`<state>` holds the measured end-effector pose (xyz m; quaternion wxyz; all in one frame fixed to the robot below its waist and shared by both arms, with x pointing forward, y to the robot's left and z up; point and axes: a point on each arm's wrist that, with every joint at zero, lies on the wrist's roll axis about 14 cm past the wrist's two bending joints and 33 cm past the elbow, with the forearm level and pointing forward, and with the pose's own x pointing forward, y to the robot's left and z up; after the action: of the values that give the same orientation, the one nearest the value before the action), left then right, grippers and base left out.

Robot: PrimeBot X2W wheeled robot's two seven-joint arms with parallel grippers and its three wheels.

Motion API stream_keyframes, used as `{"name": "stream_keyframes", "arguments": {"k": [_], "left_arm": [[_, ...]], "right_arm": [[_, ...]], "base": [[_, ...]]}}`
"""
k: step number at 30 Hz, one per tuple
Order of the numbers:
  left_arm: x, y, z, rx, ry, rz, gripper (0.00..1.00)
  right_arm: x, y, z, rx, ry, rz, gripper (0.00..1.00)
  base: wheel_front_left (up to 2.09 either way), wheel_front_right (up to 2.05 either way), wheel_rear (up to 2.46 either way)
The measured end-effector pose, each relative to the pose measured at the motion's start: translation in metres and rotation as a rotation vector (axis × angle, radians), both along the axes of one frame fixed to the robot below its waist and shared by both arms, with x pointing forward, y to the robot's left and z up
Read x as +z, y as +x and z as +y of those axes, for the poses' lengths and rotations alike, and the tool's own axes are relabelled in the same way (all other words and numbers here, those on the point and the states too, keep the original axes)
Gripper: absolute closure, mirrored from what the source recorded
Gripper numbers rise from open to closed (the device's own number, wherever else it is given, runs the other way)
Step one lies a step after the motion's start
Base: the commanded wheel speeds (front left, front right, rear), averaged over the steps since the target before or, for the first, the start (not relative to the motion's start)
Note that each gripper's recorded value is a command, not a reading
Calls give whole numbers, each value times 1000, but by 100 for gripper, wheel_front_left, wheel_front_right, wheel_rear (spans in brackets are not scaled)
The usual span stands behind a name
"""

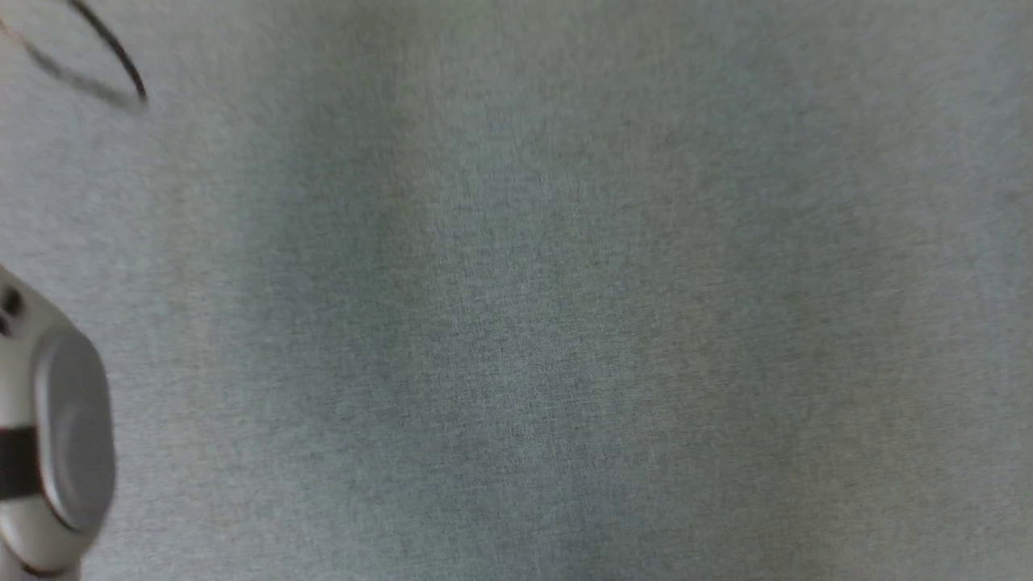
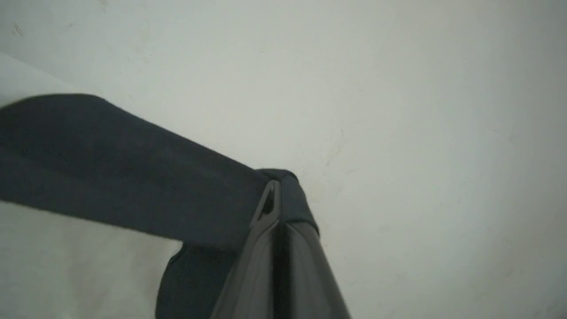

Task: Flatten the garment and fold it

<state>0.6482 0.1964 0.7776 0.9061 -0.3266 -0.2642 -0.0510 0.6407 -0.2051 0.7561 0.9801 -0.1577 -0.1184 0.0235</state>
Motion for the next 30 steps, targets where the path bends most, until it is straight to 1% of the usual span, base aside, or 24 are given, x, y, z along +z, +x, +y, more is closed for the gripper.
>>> {"name": "stream_keyframes", "arguments": {"k": [3, 6, 10, 15, 18, 21, 26, 30], "left_arm": [[0, 12, 7, 20, -21, -47, 100], [-19, 27, 10, 19, -34, -28, 100], [-70, 47, 13, 18, -4, 104, 100], [-153, 46, 17, 26, 115, 324, 100], [-192, 34, 19, 28, 219, 437, 100], [-229, 12, 15, -16, 298, 545, 100], [-279, -43, 11, -90, 373, 712, 100], [-303, -97, 6, -156, 410, 809, 100]], "right_arm": [[3, 15, 7, 17, -2, -59, 100], [-9, 30, 11, 27, -3, -69, 100], [-60, 48, 19, 47, 16, 47, 100], [-134, 48, 31, 88, 48, 227, 100], [-172, 35, 33, 107, 70, 330, 100], [-204, 15, 33, 119, 100, 430, 100], [-254, -37, 30, 131, 153, 612, 100], [-272, -83, 28, 144, 205, 692, 100]], "base": [[0, 0, 0], [0, 0, 0], [0, 0, 0], [0, 0, 0], [0, 0, 0], [0, 0, 0], [0, 0, 0], [0, 0, 0]]}}
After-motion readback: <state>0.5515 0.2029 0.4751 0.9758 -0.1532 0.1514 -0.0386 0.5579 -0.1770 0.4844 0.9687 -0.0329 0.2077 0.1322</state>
